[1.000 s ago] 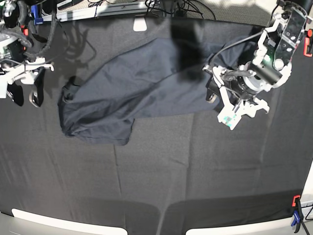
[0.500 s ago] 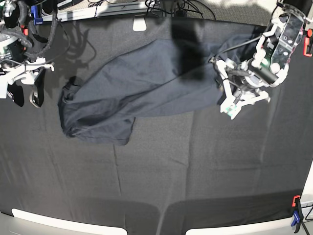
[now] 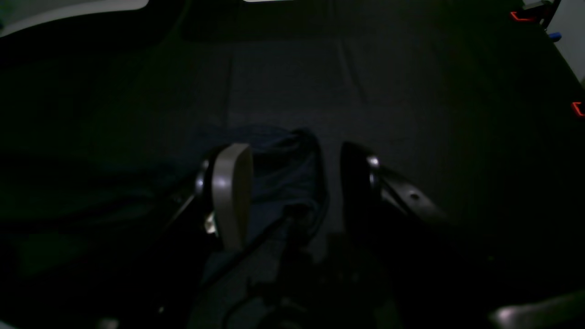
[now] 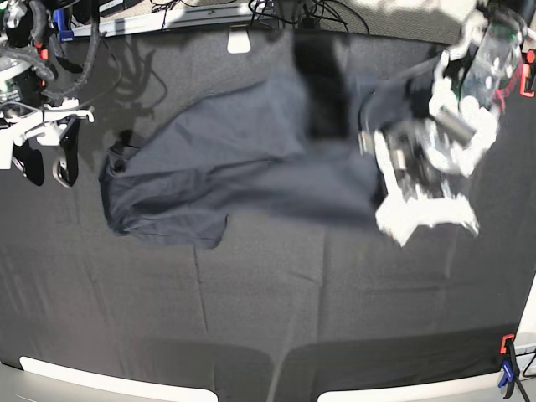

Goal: Layout the t-shirt on the table in an organized manner, then fold the t-shirt properly
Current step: 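Regrasp the shirt with the left gripper and pull it across the table, then grasp the shirt hem with the right gripper and pull it outward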

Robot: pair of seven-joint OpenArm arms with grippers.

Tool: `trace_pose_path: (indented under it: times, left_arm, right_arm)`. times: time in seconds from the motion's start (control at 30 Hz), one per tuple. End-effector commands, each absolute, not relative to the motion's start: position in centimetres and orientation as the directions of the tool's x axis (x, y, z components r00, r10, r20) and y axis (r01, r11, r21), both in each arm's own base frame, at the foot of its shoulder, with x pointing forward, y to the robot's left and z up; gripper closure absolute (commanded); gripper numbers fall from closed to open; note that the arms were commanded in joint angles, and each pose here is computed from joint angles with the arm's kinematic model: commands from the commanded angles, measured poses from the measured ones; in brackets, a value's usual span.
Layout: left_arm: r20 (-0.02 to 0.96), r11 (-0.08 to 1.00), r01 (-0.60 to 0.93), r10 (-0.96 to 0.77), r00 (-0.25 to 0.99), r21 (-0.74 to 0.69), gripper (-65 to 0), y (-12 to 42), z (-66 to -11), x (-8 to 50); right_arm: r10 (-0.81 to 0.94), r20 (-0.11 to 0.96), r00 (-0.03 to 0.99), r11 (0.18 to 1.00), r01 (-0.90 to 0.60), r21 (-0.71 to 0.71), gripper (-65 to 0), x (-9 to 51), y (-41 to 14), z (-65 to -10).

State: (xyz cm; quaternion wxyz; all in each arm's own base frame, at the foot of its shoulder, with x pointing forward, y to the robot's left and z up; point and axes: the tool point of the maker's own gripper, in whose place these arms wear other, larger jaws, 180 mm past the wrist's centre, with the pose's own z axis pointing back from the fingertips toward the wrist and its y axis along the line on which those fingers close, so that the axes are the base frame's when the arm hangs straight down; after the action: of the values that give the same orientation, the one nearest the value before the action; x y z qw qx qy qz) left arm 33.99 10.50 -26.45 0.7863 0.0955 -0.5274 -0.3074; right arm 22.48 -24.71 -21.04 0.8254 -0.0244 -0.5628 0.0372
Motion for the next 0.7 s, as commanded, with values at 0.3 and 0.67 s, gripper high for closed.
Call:
trace_pose_path:
  times: [0.3, 0.67]
  left_arm:
    - [0.837, 0.843, 0.301, -0.511, 0.194, 0.445, 0.0, 10.8, -20.1, 37.9]
    - [0.637, 0.668, 0.739, -0.532, 0.558, -0.09, 0.0, 4.4, -36.1, 18.9]
  right_arm:
    - [0.123, 0.942, 0.311, 0.992, -0.063, -0.108, -30.5, 22.7, -24.2, -19.8]
    - [0.123, 0.944, 0.305, 0.992, -0.063, -0.109, -30.5, 22.9, -24.2, -19.6]
